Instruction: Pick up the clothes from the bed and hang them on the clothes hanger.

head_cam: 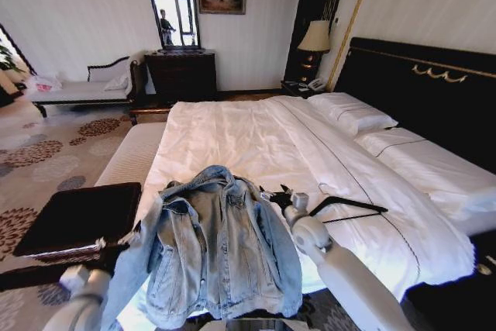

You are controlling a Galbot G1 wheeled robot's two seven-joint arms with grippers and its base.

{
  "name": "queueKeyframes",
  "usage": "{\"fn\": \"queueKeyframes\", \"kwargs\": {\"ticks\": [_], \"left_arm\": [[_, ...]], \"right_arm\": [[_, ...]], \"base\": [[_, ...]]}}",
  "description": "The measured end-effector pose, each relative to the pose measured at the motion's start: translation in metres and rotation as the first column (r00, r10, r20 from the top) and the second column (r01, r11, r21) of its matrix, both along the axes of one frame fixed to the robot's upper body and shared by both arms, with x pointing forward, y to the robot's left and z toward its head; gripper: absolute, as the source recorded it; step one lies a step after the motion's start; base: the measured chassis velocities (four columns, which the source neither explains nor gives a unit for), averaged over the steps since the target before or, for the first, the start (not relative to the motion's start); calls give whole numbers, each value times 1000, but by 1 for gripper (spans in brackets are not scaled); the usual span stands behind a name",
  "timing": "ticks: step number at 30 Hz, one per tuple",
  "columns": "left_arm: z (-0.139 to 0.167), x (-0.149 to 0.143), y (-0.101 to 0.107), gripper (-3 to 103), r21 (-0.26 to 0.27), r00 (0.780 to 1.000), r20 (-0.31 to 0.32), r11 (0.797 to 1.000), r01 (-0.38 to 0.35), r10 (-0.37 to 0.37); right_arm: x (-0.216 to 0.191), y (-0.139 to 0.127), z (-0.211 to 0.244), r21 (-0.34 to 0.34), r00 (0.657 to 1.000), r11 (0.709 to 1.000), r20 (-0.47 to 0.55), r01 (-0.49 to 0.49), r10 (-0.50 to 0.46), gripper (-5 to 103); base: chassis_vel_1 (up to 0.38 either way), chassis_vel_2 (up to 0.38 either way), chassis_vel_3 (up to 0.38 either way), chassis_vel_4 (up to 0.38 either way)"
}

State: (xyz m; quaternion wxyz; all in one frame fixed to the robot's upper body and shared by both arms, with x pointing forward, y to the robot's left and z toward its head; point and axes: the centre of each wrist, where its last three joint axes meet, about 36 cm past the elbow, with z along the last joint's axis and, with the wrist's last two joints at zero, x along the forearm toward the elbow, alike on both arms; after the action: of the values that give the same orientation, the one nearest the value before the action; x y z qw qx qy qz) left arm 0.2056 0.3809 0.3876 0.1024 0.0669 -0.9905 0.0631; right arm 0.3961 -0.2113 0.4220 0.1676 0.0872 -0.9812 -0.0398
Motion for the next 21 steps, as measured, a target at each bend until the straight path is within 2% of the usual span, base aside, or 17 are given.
{"fn": "queueKeyframes", "kwargs": {"ticks": [3,4,6,8,14,21], "left_arm": [[-2,-5,-5,100,-3,1000,-5,1000,5,-5],[-6,-5,-14,100,-6,1000,-9,1000,25,-25],[-7,-4,-17,100,-8,999,-8,999,32,-32],[-7,-2,-29,100,-9,998,-5,998,59,-59],[-4,-2,-42,100,-9,997,15,998,70,-70],[-5,-7,-48,100,-23,998,15,998,54,-54]], "right_arm": [[-10,-7,-5,-12,1000,1000,9,17,-17,100],[-30,-19,-13,-26,999,998,10,49,-49,100],[-37,-23,-15,-29,998,998,11,61,-61,100],[-52,-35,-15,-51,995,994,42,96,-94,100],[-65,-38,-10,-46,991,992,63,120,-117,100],[-69,-41,-3,-46,990,991,69,126,-123,100]], "base": [[0,0,0,0],[0,0,0,0],[0,0,0,0],[0,0,0,0],[0,0,0,0],[0,0,0,0]]}}
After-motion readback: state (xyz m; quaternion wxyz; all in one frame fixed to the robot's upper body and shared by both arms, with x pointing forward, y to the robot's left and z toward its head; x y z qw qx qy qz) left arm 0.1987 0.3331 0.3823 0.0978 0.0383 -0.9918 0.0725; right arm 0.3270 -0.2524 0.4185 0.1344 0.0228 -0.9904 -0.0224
